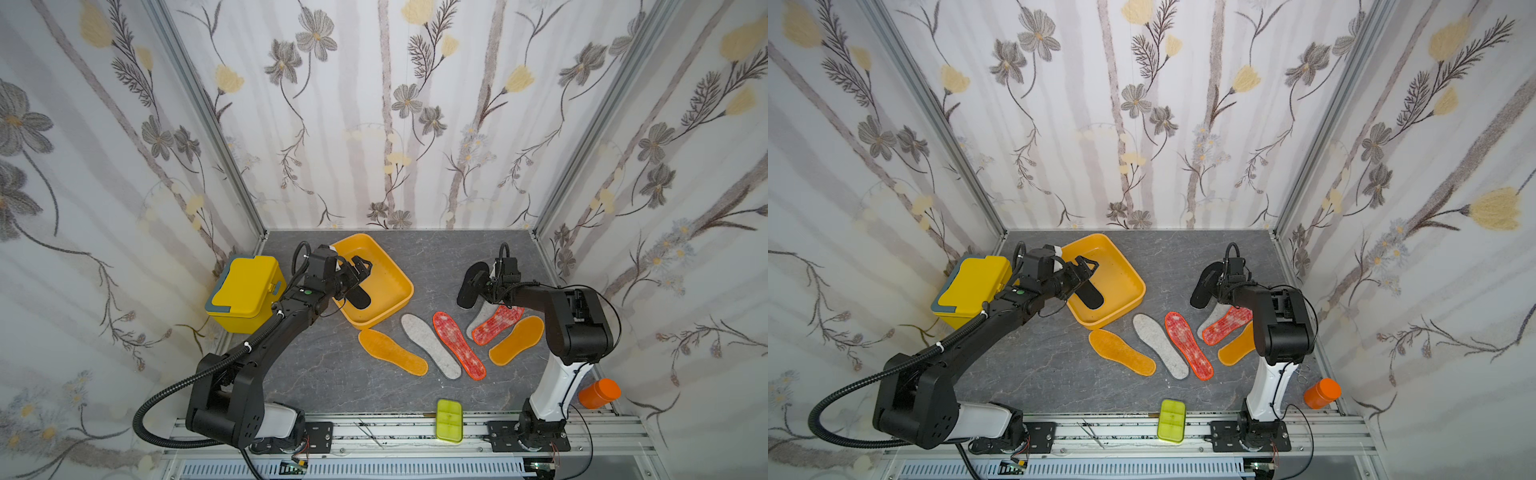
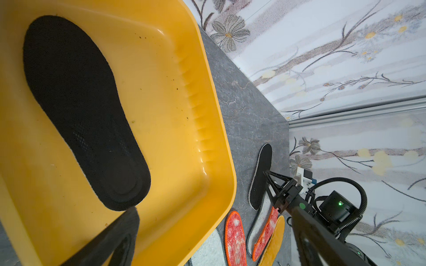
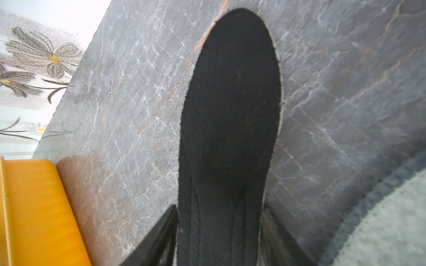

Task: Put the insoles into the storage box
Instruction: Pick up the insole from the center of the board, then place the insole in the storage box.

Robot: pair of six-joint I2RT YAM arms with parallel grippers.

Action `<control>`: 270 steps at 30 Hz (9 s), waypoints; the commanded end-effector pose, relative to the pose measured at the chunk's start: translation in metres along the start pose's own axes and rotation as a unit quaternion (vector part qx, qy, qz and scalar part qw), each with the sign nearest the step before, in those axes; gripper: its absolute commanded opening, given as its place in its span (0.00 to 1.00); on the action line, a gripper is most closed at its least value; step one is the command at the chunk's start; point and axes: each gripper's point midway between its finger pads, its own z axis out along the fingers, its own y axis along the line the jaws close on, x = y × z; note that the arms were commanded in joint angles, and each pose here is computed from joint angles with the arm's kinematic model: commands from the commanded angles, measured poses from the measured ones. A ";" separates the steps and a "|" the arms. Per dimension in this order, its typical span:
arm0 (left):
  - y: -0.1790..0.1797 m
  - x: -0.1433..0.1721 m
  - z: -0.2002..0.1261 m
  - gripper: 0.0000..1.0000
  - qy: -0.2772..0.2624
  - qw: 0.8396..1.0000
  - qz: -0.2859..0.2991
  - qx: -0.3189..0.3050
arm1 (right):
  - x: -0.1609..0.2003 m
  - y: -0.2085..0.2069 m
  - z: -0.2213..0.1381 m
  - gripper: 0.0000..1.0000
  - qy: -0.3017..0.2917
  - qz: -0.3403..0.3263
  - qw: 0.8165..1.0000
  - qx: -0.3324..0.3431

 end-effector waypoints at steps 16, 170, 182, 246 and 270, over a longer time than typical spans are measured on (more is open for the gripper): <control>0.003 -0.001 -0.003 1.00 -0.001 1.000 -0.001 -0.007 | 0.012 -0.007 -0.004 0.06 0.006 -0.029 1.000 -0.007; 0.064 0.009 0.126 0.00 0.016 0.988 -0.113 -0.101 | 0.086 0.237 -0.144 0.47 0.027 -0.275 0.899 -0.339; 0.080 0.010 0.136 0.00 0.013 0.984 -0.098 -0.149 | 0.087 0.227 -0.141 0.47 0.030 -0.261 0.902 -0.343; 0.053 -0.014 0.122 0.64 0.008 0.984 -0.079 -0.159 | 0.087 0.212 -0.133 0.47 0.043 -0.245 0.906 -0.343; -0.022 0.010 -0.011 1.00 -0.010 0.998 -0.029 0.051 | 0.175 0.152 -0.181 0.54 0.136 -0.373 0.868 -0.297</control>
